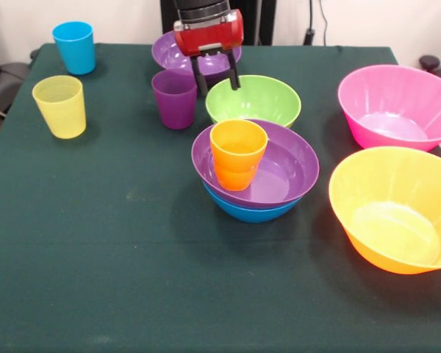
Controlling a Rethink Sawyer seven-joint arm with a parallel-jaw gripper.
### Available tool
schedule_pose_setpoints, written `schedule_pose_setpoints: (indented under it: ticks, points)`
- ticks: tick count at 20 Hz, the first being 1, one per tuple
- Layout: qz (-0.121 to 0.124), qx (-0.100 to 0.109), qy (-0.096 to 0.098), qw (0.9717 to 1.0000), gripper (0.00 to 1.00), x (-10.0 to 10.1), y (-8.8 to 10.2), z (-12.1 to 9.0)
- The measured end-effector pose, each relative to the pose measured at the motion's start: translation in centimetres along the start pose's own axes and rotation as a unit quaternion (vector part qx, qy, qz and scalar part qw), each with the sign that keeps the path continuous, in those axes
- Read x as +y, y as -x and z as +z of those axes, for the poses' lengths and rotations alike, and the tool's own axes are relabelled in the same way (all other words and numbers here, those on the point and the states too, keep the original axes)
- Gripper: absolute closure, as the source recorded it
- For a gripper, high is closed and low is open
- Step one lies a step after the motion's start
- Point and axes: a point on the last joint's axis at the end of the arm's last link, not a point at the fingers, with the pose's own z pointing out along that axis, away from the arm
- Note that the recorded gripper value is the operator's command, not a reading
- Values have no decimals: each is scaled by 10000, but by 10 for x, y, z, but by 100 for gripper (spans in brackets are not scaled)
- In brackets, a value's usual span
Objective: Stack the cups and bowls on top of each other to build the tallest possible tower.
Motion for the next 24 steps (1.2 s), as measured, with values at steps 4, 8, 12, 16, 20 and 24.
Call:
schedule_pose_setpoints:
  ticks: [4, 8, 12, 16, 20, 24]
  points:
    - [6, -46, -38, 10000, 0, -4, 3, -4]
    - [-20, -123, -106, 9999, 0, -7, 8, -13]
    - [-72, -213, -184, 9996, 0, -10, 15, -22]
    - [-110, -276, -240, 9993, 0, -11, 19, -29]
    - [-124, -311, -275, 9991, 0, -13, 21, -33]
    - [-100, -311, -276, 9991, 0, -15, 20, -35]
